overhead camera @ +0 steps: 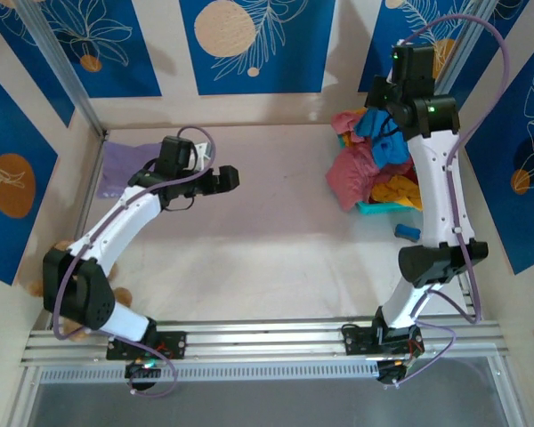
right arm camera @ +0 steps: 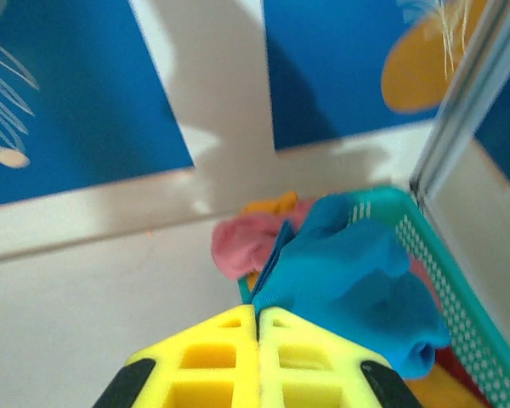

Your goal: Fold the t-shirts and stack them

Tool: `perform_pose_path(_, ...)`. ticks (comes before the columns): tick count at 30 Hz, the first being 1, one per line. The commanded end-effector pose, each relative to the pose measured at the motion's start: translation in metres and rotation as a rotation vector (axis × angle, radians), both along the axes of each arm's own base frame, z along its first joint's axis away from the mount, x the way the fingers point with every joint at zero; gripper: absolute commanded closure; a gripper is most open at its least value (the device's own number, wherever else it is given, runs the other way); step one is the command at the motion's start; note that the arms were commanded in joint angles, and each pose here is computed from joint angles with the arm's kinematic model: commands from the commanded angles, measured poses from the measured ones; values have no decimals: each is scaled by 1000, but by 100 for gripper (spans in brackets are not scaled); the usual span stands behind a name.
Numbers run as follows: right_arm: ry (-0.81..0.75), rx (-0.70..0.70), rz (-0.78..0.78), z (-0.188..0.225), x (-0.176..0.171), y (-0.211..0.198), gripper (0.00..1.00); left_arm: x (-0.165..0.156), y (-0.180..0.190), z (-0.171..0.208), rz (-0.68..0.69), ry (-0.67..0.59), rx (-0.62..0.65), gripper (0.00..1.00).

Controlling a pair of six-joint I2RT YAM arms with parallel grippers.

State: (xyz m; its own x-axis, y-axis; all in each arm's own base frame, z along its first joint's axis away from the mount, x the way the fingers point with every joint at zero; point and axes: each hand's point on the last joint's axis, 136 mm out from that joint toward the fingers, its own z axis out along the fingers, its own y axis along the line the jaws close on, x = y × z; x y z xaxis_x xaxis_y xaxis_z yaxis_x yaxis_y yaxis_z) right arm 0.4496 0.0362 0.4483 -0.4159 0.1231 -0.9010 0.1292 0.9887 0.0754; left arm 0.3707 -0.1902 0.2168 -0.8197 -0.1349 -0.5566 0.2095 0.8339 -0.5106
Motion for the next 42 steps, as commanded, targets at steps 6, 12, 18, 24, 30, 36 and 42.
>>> perform_pose_path(6,-615,-131,194,192,-81,57,100,-20,51,1,91,9,35,1)
perform_pose_path(12,-777,-86,347,231,-120,107,100,-36,82,1,146,16,46,1)
perform_pose_path(18,-546,15,451,164,-107,164,100,-49,118,-3,266,78,58,1)
perform_pose_path(24,-127,139,551,-8,-75,237,100,-60,130,-3,286,82,79,1)
perform_pose_path(30,398,208,465,-176,-29,257,66,-67,129,-19,280,133,77,1)
perform_pose_path(36,713,166,317,-244,-31,220,44,-71,111,-40,251,175,54,1)
perform_pose_path(42,799,195,315,-262,-83,191,43,-72,69,-73,127,227,130,2)
